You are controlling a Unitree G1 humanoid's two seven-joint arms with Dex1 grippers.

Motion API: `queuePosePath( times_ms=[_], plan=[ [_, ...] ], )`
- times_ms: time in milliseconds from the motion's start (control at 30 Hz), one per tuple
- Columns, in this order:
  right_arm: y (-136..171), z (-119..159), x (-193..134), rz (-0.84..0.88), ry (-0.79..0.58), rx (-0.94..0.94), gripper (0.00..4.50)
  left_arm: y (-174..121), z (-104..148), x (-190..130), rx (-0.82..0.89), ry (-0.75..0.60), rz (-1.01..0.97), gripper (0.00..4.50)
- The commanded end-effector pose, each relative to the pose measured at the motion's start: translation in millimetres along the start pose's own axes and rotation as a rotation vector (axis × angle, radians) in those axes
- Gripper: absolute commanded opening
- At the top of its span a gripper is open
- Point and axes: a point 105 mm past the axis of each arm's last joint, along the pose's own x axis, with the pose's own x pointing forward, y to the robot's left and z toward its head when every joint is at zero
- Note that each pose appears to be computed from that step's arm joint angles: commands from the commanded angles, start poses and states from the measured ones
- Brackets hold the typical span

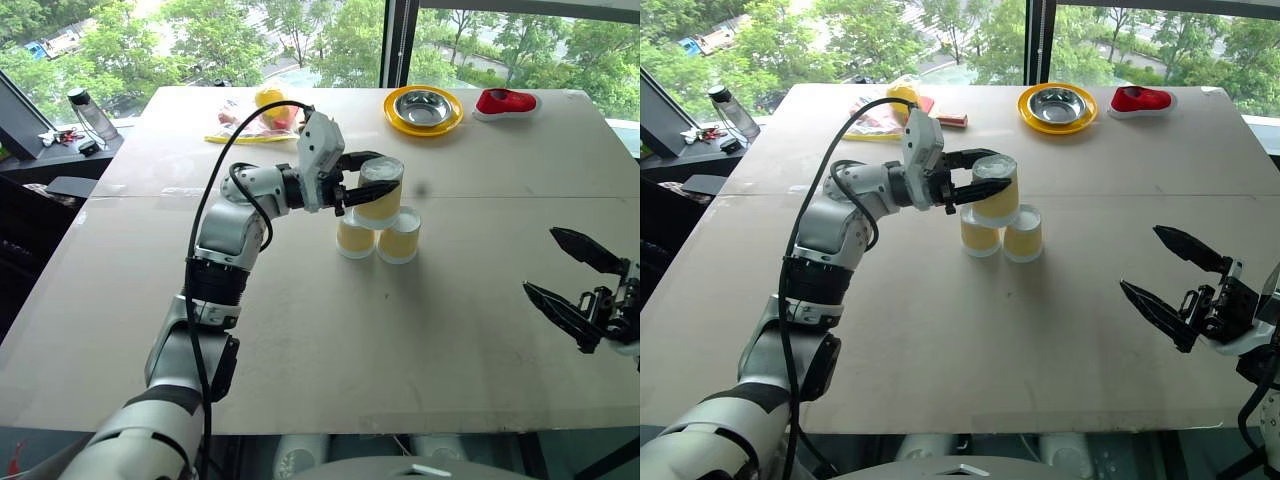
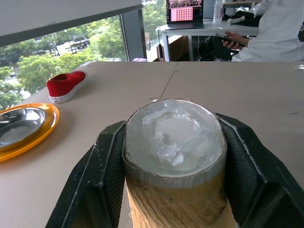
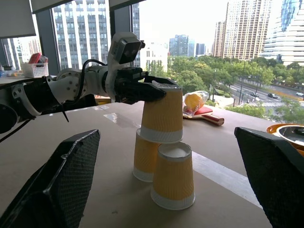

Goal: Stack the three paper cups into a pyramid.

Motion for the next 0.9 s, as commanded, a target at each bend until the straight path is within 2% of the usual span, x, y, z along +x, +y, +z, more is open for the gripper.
queuePosePath(
  times_ms=[33, 200, 433, 467, 567, 700, 900],
  plan=[
    [0, 10, -6, -0.01, -0.027, -0.057, 4.5, 4, 17, 3, 0.069, -0.057, 0.009, 2.18],
    [2, 9, -12, -0.018, -0.026, -0.064, 4.5, 2, 21, 7, 0.08, -0.097, 0.006, 2.18],
    [6, 8, -16, -0.02, -0.015, -0.064, 4.5, 3, 16, 8, 0.074, -0.082, 0.006, 2.18],
    [6, 8, -16, -0.02, -0.014, -0.066, 4.5, 4, 16, 8, 0.075, -0.079, 0.009, 3.21],
    [5, 8, -15, -0.021, -0.014, -0.074, 4.5, 4, 13, 8, 0.074, -0.07, 0.006, 4.44],
    [5, 8, -14, -0.021, -0.013, -0.075, 4.5, 3, 16, 8, 0.067, -0.089, 0.003, 4.48],
    [4, 7, -14, -0.016, -0.007, -0.066, 4.5, -8, 54, 3, 0.076, -0.273, -0.061, 4.48]
  ],
)
